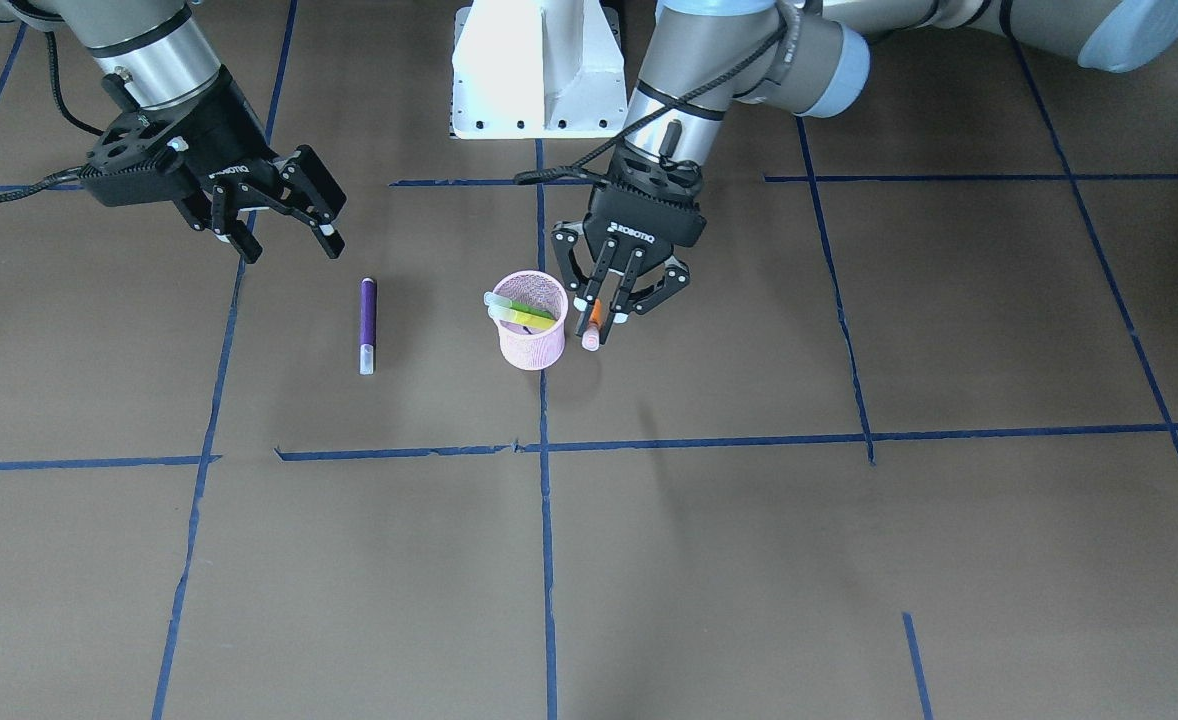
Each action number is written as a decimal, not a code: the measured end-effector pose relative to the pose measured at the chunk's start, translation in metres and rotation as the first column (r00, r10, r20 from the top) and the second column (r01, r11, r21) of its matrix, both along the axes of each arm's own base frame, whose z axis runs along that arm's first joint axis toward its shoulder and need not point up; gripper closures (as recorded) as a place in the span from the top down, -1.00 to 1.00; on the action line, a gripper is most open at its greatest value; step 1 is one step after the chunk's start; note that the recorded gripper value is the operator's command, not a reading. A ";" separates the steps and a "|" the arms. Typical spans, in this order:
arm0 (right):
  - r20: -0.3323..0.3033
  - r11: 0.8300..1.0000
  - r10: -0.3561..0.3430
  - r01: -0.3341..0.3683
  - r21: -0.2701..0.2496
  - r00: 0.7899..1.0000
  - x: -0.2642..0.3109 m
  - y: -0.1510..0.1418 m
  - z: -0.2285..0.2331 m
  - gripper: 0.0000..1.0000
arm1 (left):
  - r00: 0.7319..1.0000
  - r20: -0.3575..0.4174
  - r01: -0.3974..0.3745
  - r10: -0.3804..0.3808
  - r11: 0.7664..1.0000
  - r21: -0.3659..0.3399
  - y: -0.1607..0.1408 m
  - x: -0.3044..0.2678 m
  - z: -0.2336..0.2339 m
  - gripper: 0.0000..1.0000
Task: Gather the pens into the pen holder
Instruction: 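Lift the orange highlighter and carry it over the pink cup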
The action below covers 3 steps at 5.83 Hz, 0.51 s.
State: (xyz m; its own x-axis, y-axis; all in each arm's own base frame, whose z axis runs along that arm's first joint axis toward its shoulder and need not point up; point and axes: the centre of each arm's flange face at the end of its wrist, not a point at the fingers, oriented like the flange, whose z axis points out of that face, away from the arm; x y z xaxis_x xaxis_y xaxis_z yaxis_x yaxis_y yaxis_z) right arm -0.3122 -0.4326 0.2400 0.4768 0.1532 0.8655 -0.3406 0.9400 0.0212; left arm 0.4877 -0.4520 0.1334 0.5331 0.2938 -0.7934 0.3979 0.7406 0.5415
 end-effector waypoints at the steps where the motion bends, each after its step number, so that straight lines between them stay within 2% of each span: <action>1: 0.000 1.000 0.000 0.000 0.000 1.000 0.000 0.000 0.000 1.00 | 0.997 -0.042 0.073 -0.071 0.996 0.044 0.023 0.016 -0.006 -1.00; 3: -0.006 1.000 -0.001 0.001 -0.006 1.000 -0.002 -0.002 0.003 1.00 | 0.991 -0.071 0.119 -0.115 0.991 0.063 0.044 0.033 -0.005 -0.94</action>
